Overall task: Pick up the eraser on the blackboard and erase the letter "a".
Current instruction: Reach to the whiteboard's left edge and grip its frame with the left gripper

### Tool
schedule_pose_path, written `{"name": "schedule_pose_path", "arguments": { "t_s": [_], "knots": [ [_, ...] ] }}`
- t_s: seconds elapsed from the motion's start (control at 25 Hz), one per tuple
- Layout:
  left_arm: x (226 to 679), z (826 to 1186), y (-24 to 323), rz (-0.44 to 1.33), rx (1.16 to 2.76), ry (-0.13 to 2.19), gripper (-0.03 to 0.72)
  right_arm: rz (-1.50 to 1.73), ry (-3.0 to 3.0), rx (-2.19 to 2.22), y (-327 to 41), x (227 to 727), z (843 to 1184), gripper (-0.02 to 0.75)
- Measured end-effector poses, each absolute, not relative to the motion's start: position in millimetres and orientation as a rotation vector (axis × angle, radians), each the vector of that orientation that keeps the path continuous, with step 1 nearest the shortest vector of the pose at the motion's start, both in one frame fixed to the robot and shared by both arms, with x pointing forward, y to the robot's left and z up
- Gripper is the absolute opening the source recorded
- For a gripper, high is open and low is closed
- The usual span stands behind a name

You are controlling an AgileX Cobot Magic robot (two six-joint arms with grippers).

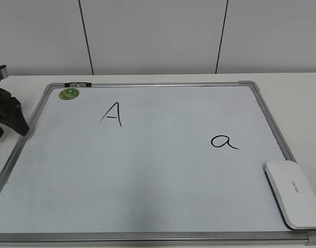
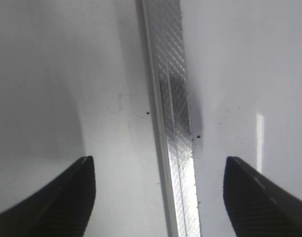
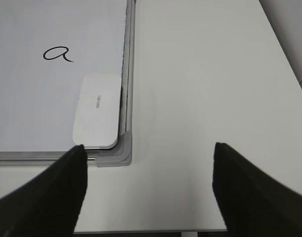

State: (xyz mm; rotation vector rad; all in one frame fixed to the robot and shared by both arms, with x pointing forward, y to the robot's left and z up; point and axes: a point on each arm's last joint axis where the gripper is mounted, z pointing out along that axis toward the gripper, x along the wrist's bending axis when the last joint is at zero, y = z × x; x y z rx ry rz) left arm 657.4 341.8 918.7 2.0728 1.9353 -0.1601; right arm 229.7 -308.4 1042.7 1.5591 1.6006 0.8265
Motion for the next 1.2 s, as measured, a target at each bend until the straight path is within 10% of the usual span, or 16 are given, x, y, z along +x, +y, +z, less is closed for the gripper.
{"name": "schedule_pose_path", "arguments": {
  "t_s": [0.56, 1.2],
  "knots": [
    [658.1, 918.9, 341.3, -0.158, 2.063, 1.93, 0.345, 0.828, 1.599, 1.557, -308.4, 229.8, 1042.8, 0.587],
    [660.8, 905.0, 339.5, -0.198, 2.027, 1.948, 0.237, 0.83, 1.6, 1.558, -308.2, 229.8, 1042.8, 0.587]
  ]
}}
